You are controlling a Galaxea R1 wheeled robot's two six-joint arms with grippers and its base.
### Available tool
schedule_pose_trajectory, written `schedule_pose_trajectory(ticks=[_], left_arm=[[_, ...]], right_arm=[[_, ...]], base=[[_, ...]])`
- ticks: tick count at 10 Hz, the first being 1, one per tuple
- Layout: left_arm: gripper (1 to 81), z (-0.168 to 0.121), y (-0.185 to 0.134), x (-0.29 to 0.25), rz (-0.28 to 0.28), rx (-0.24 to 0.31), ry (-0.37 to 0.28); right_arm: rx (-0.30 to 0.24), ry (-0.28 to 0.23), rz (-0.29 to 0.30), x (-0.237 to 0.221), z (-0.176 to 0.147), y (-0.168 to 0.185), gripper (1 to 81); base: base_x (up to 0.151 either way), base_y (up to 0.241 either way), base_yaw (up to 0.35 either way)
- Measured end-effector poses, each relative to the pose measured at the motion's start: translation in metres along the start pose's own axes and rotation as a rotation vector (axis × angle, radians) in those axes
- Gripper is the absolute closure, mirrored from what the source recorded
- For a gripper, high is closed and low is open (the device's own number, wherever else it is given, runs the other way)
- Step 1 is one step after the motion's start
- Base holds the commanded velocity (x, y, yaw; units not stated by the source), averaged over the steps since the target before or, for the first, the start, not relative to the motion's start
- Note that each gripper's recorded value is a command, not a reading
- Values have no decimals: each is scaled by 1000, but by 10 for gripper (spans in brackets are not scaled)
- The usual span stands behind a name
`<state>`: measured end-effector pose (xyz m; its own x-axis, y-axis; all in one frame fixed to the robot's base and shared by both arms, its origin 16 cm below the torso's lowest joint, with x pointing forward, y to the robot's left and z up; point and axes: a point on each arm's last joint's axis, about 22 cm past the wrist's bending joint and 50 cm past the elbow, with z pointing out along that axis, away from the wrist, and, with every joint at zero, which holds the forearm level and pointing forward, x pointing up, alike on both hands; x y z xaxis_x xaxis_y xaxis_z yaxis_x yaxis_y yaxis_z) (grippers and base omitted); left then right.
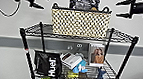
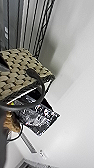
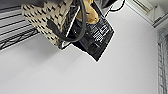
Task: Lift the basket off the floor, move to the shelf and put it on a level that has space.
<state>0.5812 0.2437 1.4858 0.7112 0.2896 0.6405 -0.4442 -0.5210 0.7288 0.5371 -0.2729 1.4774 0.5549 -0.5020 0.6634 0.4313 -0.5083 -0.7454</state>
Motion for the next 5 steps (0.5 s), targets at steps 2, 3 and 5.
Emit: schedule_pose_trajectory(ticks=[2, 3, 5], left_arm=[[10, -27, -5, -10, 8, -9, 11], [10, -40, -3, -20, 23, -15, 7], [10, -65, -8, -42, 33, -23, 1]], right_arm=[[6, 10, 7, -7, -31, 5, 10], [5, 11, 10, -13, -44, 9, 10], [7, 1, 11, -30, -67, 11, 10]], base=[[0, 0, 0], [0, 0, 0], [0, 0, 0]])
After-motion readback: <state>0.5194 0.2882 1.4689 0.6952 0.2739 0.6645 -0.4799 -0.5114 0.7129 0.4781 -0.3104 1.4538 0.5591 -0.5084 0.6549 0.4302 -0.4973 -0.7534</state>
